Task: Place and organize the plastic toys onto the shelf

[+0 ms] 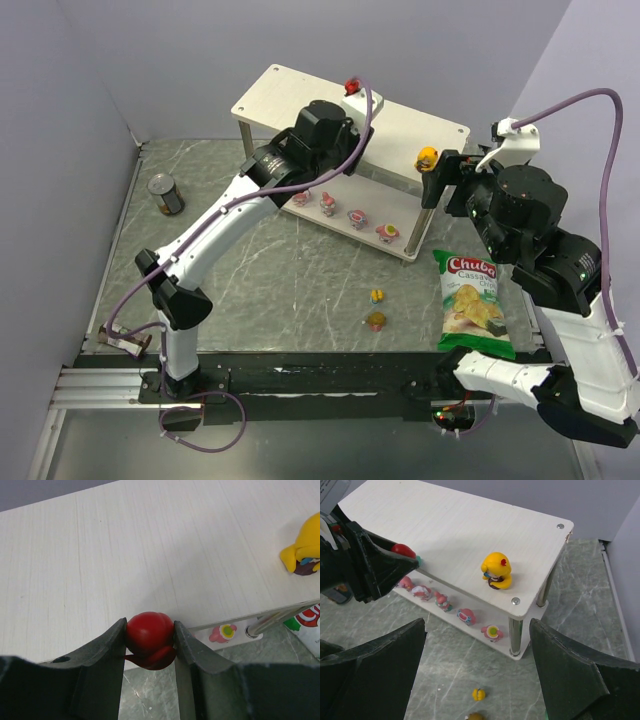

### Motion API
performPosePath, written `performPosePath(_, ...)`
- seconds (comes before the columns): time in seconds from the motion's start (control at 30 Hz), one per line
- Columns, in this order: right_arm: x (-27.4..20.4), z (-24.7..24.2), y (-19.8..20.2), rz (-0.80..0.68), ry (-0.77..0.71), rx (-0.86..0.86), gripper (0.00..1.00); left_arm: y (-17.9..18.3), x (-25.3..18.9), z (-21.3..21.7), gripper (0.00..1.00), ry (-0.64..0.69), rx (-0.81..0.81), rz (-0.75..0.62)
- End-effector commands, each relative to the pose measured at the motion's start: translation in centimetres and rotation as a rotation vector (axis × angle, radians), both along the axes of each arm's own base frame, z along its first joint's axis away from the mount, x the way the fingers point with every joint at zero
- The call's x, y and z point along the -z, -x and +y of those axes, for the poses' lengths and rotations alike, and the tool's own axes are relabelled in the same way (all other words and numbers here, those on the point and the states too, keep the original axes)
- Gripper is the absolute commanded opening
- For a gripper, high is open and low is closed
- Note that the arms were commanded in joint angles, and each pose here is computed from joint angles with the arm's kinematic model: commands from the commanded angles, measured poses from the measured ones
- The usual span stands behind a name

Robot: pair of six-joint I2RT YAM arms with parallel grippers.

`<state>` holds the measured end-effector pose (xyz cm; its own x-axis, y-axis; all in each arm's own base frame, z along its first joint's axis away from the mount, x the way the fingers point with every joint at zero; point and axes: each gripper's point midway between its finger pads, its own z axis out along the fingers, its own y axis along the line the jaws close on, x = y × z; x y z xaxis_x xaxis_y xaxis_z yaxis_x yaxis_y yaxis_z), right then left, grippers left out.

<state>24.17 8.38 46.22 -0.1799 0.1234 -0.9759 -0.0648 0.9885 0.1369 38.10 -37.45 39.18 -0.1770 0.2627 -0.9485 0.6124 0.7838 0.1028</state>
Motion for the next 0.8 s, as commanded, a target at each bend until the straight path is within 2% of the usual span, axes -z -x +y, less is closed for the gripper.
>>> performPosePath(0.0,-0.6,-0.2,-0.4,-0.026,-0.013,0.013,0.91,-1.1,-2.6,-0.1,0.13,0.067,-0.009,-0.060)
performPosePath(0.77,0.3,-0.4,-0.5,-0.010,-0.021,0.016,0.91,-2.2,-0.1,-1.6,0.32,0.049,0.050,-0.014)
